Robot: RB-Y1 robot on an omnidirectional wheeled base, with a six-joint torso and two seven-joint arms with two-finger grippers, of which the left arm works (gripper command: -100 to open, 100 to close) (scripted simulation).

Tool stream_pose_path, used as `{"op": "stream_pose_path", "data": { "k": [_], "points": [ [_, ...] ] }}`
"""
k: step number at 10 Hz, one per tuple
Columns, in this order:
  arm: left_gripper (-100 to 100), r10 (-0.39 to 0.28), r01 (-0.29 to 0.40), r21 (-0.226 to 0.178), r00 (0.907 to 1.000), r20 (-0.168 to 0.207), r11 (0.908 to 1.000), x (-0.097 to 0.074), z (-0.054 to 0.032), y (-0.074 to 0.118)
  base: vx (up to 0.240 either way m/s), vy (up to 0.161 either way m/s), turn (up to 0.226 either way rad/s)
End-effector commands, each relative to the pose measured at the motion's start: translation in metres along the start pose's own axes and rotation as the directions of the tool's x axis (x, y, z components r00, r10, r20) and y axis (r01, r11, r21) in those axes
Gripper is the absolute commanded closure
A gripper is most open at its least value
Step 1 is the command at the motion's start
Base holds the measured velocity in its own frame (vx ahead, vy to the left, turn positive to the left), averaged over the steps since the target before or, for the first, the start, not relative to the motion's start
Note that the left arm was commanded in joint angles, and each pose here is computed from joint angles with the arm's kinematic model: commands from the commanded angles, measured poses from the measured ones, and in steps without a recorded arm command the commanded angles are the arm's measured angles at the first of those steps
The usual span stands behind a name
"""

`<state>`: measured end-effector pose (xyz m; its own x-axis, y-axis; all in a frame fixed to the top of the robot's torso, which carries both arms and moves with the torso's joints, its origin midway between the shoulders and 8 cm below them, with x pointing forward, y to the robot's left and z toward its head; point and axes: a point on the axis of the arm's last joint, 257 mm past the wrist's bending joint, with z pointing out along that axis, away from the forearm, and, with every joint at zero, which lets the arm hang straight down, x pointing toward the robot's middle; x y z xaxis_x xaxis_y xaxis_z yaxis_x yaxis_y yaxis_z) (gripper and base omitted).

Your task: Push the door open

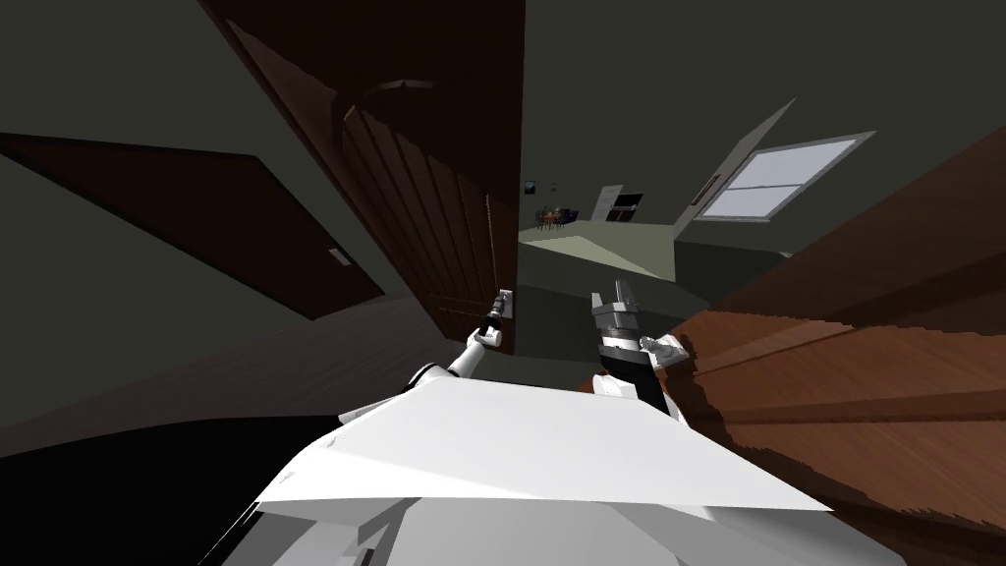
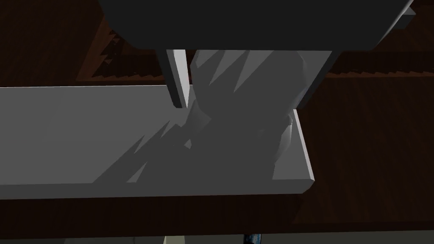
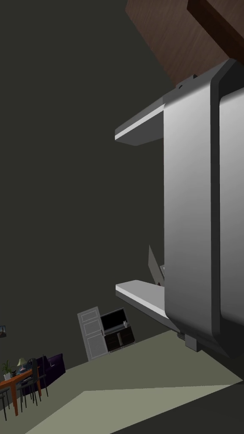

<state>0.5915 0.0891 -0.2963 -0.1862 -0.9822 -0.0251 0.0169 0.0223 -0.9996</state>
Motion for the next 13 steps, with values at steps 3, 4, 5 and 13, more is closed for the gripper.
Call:
{"op": "stream_pose_path", "data": {
  "k": [3, 4, 5, 13],
  "points": [
    [100, 0.001, -0.001, -0.006, 1.0, 0.001, 1.0, -0.001, -0.0009, 0.002, -0.018, 0.018, -0.012],
    [100, 0.001, -0.001, -0.006, 1.0, 0.001, 1.0, -0.001, -0.0009, 0.002, 0.0, 0.0, 0.0],
    [100, 0.001, -0.001, -0.006, 1.0, 0.001, 1.0, -0.001, -0.0009, 0.002, 0.0, 0.0, 0.0],
    [-100, 0.058, -0.058, -0.007, 0.9941, 0.092, 0.9983, -0.055, -0.0046, 0.002, -0.023, 0.026, -0.034]
  ]
}}
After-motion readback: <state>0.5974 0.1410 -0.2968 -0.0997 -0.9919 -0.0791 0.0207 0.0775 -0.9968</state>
